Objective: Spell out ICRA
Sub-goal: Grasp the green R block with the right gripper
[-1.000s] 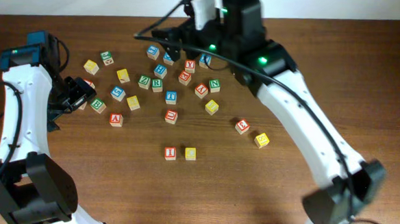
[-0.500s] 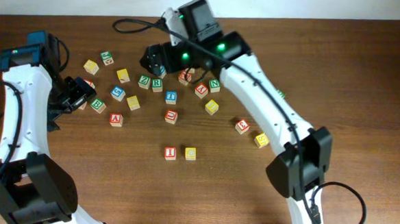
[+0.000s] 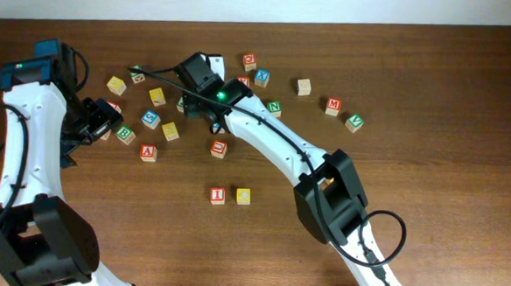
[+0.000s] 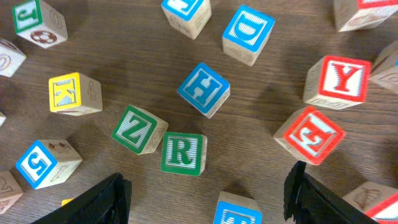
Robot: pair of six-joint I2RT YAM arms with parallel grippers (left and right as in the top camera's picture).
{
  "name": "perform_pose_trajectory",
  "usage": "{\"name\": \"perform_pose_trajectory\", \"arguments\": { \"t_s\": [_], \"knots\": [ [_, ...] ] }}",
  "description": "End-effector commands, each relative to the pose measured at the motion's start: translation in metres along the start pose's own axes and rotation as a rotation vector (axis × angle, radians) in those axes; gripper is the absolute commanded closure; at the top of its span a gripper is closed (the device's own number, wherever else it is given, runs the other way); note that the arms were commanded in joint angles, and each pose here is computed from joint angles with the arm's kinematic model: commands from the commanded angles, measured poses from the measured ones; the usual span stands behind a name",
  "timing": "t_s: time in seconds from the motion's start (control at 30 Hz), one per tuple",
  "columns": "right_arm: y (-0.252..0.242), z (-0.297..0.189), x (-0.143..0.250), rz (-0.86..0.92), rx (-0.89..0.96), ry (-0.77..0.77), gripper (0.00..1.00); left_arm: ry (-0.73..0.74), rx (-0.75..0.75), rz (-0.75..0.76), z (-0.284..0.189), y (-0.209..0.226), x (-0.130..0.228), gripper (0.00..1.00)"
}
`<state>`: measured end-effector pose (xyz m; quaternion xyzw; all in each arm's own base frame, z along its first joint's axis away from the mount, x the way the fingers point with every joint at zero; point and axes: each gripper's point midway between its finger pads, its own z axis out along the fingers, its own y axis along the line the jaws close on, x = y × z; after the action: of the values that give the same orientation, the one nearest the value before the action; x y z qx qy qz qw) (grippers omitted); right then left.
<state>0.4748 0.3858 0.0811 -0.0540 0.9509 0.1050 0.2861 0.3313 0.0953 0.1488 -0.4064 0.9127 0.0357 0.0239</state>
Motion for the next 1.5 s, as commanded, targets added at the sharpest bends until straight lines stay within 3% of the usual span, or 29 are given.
{"name": "perform_pose_trajectory", "arguments": {
  "t_s": [0.0, 0.5, 0.7, 0.73, 0.8, 1.13, 1.2, 1.47],
  "knots": [
    [0.011, 0.019, 0.013, -0.047, -0.043, 0.031, 0.27, -0.022, 0.005, -0.017, -0.007, 0.003, -0.002, 0.01],
    [0.014, 0.062, 0.028, -0.093, -0.050, 0.014, 0.36, -0.022, 0.005, -0.017, -0.007, 0.003, -0.002, 0.01],
    [-0.003, 0.063, 0.017, -0.090, 0.051, -0.046, 0.40, -0.022, 0.005, -0.017, -0.007, 0.003, -0.002, 0.01],
    [-0.003, 0.062, 0.017, -0.090, 0.050, -0.046, 0.41, -0.022, 0.005, -0.017, -0.007, 0.003, -0.002, 0.01],
    [-0.003, 0.062, 0.017, -0.090, 0.049, -0.046, 0.54, -0.022, 0.005, -0.017, -0.007, 0.003, -0.002, 0.01],
    [0.002, 0.063, 0.021, -0.095, 0.019, -0.024, 0.64, -0.022, 0.005, -0.017, -0.007, 0.003, -0.002, 0.01],
    [0.002, 0.062, 0.020, -0.095, 0.018, -0.027, 0.69, -0.022, 0.005, -0.017, -0.007, 0.003, -0.002, 0.01],
    [0.010, 0.012, -0.020, -0.132, 0.013, -0.101, 0.71, -0.022, 0.005, -0.017, -0.007, 0.003, -0.002, 0.01]
  ]
}}
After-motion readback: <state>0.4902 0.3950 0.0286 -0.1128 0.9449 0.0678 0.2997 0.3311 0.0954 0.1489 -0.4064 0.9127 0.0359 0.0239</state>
